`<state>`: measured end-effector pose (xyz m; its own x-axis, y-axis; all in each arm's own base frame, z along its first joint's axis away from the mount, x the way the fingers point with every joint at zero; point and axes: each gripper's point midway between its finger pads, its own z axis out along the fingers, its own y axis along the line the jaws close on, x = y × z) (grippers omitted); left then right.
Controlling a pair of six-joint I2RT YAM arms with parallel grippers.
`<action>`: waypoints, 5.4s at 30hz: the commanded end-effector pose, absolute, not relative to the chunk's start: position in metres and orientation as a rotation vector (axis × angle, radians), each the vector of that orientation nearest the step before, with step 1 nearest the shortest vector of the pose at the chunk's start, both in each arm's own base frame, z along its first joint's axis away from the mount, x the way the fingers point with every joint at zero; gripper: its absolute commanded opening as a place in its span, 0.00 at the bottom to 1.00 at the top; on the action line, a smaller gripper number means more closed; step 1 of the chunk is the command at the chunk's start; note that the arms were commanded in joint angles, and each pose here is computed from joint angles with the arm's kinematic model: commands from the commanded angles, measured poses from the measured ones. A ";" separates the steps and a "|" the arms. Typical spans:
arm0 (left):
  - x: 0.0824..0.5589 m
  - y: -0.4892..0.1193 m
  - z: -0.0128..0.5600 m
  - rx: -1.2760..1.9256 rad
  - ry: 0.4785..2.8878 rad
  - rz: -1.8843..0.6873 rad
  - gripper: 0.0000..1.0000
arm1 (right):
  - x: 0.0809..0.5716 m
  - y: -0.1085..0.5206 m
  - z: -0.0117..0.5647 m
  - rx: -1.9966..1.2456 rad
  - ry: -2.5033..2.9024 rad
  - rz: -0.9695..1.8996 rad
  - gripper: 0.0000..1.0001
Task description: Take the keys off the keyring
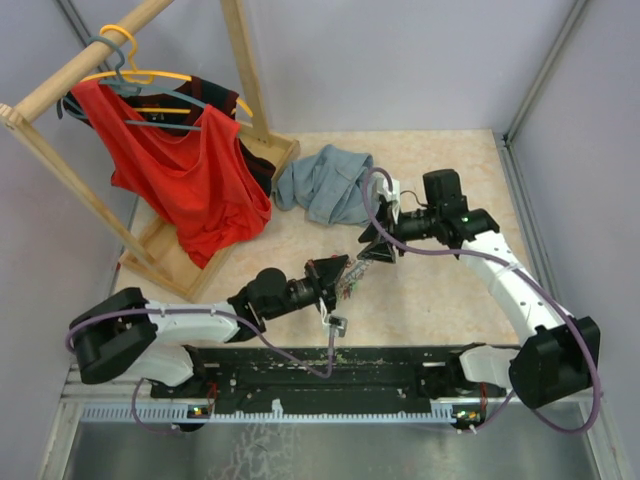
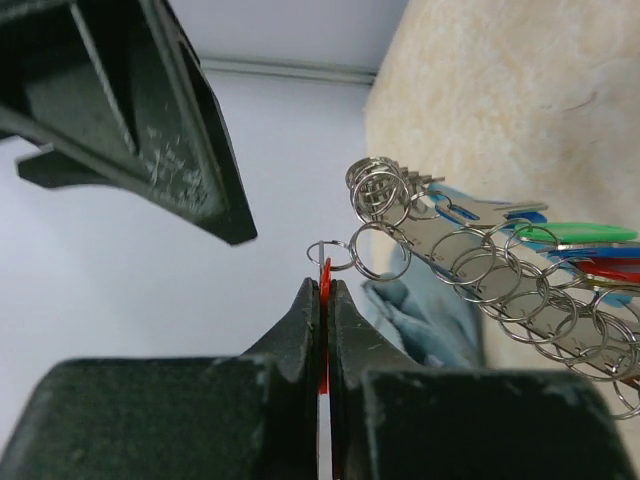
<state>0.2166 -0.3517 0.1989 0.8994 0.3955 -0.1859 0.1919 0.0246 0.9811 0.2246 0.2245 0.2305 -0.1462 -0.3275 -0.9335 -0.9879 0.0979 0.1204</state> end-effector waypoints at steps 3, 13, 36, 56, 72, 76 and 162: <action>0.215 -0.368 0.267 1.407 0.066 0.517 0.00 | 0.228 0.242 0.259 -1.185 1.597 1.318 0.48; 0.234 -0.372 0.281 1.395 -0.026 0.745 0.00 | 0.234 0.233 0.256 -1.115 1.655 1.394 0.52; 0.217 -0.390 0.273 1.445 -0.140 0.729 0.00 | 0.233 0.242 0.260 -0.976 1.723 1.703 0.45; 0.212 -0.392 0.270 1.458 -0.147 0.716 0.00 | 0.224 0.249 0.257 -1.007 1.754 1.791 0.05; 0.209 -0.396 0.254 1.446 -0.049 0.542 0.50 | 0.227 0.243 0.268 -0.983 1.725 1.804 0.00; 0.201 -0.395 0.254 1.416 -0.008 0.469 0.61 | 0.230 0.239 0.273 -0.966 1.696 1.784 0.00; 0.194 -0.390 0.283 0.369 1.340 -1.426 0.47 | 0.218 0.227 0.298 -0.990 1.447 1.731 0.00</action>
